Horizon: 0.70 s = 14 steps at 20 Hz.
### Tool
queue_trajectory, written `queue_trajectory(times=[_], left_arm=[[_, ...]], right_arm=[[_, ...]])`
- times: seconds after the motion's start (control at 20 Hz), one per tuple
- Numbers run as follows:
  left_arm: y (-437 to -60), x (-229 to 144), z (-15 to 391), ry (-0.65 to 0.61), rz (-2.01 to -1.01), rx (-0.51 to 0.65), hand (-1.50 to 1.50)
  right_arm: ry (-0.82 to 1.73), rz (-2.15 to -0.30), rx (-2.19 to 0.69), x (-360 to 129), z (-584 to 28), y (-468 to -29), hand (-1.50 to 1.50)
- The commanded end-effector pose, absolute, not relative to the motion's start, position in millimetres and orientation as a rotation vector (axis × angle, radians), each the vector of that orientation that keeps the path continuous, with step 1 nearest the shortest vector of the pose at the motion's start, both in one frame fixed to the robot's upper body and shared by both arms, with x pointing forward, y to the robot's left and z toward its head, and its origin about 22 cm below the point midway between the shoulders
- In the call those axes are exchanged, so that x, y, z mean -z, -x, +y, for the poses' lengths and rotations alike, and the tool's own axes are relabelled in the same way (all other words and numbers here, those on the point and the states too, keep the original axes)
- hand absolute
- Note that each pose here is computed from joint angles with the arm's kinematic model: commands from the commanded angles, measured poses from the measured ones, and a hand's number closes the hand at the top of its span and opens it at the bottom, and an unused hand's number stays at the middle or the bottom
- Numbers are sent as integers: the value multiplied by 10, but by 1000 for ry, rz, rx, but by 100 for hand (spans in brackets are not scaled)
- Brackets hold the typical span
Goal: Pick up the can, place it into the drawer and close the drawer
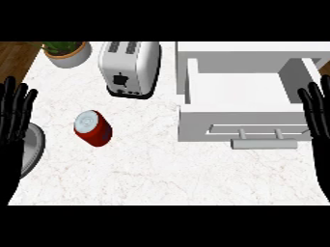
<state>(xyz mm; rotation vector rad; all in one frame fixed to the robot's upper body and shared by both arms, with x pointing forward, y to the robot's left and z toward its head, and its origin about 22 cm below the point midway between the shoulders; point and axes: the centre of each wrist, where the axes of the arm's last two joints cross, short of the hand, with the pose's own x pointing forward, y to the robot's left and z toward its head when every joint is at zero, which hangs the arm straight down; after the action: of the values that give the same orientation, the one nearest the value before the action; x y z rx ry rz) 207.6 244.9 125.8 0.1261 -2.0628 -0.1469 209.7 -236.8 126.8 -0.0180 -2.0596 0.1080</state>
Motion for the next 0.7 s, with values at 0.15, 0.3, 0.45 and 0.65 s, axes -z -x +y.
queue_trajectory(times=[0.15, 0.3, 0.45, 0.65], left_arm=[[-2315, -1273, 2717, 336, -2085, 334, -150], [-2313, -1030, 2843, 296, -1772, 477, -150], [-2514, -1081, 3217, 323, -1723, 512, -150], [-2448, -1203, 3499, 410, -1690, 540, -150]], right_arm=[[-21, -2075, -121, -1312, -2351, -2090, -150], [134, -1825, 49, -1032, -2484, -2099, -150], [173, -1791, 88, -1027, -2563, -2021, -150], [210, -1767, 97, -985, -2673, -1795, -150]])
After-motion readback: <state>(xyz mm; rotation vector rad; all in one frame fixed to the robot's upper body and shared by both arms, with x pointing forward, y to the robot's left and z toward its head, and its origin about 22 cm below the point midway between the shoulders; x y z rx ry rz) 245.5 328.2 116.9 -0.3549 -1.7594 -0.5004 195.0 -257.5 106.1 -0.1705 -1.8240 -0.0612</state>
